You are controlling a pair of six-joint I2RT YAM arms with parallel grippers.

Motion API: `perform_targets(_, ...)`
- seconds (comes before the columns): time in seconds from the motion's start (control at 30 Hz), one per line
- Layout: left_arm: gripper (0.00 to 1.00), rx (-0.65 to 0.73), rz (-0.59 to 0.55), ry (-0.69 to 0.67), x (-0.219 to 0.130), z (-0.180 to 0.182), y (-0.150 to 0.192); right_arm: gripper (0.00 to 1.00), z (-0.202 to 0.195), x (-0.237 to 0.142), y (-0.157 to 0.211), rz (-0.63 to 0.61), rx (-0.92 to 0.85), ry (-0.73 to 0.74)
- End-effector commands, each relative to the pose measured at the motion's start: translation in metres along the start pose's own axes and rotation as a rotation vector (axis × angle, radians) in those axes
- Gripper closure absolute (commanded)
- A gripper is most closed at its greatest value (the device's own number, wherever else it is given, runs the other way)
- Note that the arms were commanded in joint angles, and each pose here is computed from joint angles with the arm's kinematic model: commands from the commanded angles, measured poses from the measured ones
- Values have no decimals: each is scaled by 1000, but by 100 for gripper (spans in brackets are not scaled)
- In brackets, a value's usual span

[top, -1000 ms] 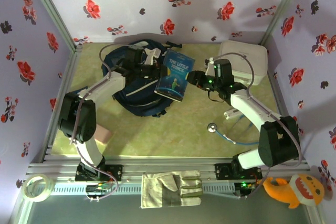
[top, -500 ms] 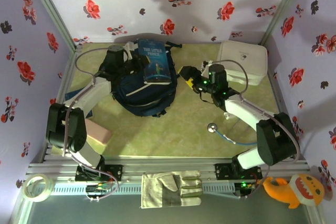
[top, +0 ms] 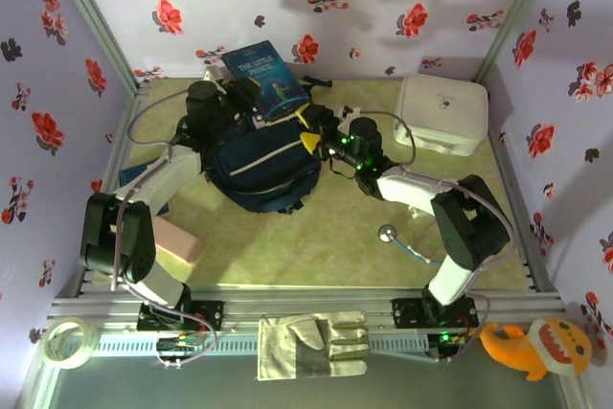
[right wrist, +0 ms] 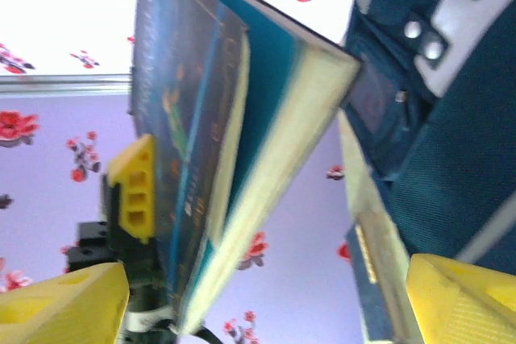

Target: Pack the student bag

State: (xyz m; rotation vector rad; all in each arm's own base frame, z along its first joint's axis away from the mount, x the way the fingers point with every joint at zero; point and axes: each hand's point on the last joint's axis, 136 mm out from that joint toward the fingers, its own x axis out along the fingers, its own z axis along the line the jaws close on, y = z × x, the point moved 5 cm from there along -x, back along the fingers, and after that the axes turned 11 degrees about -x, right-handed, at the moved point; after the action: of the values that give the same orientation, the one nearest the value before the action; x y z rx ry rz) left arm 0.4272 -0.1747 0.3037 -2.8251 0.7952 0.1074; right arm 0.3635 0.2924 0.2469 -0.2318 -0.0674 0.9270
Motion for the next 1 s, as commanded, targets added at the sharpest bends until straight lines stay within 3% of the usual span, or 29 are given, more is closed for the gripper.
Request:
perform_targets(0.0,100,-39,-46,172,-15,-42,-5,11,39,11,-10,-61,12,-162)
perform_targets(0.27,100,-85,-43,226,-14,-44,-5,16,22,38,4,-84,116,-87)
perform_targets(0.4,100,-93,-40,231,-15,-43,-4,22,30,51,3,-83,123,-138)
perform_targets(0.63,100,-95,-41,216,-18,-37,-4,46,32,55,-4,-127,111,-174)
perform_targets(0.8,100,-77,-37,212,-20,-36,-3,74,31,49,-6,-147,77,-167)
perform_targets(0.83,98,-59,-29,208,-20,-37,-2,79,33,47,-7,-152,63,-175)
perform_targets(0.97,70,27,-20,140,-30,-29,2,90,30,35,-12,-178,-2,-128)
